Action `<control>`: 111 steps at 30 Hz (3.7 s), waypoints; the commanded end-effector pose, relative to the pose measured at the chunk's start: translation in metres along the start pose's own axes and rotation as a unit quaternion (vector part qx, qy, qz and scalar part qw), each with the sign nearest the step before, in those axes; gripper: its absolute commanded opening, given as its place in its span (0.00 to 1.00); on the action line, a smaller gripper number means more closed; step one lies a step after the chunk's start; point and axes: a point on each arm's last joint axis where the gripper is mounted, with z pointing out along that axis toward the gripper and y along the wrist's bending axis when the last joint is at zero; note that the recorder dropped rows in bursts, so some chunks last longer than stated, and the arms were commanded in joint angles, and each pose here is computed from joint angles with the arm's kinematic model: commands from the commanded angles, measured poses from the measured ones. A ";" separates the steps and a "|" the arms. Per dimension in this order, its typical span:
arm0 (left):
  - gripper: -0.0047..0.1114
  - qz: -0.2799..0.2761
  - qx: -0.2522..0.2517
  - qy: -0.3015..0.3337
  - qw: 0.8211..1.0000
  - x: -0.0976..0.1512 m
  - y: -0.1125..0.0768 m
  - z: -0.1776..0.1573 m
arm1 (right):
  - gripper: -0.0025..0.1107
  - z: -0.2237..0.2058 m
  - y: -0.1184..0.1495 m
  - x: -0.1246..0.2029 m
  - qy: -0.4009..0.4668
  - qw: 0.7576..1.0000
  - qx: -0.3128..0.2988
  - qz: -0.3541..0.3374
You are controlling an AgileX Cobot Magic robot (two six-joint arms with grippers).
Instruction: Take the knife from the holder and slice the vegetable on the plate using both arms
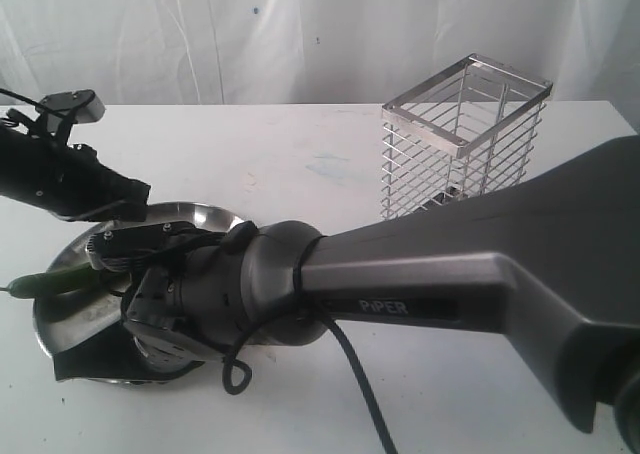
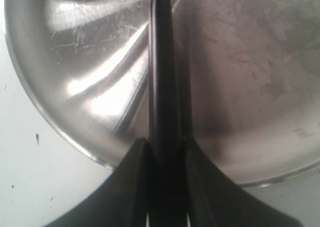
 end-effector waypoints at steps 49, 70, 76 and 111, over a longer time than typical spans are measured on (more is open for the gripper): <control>0.06 -0.041 -0.064 0.021 0.997 0.018 0.027 0.032 | 0.02 -0.003 0.003 -0.002 -0.005 1.000 -0.007 -0.005; 0.06 -0.055 -0.046 0.068 0.995 0.035 0.033 0.054 | 0.02 -0.005 0.003 -0.005 0.034 0.999 -0.036 -0.001; 0.06 -0.057 -0.038 0.072 0.995 0.036 0.031 0.054 | 0.02 0.002 -0.010 -0.012 0.030 0.999 -0.029 0.008; 0.06 -0.032 -0.030 0.081 0.996 0.042 0.006 0.005 | 0.02 -0.006 -0.015 -0.004 0.099 0.995 -0.017 -0.023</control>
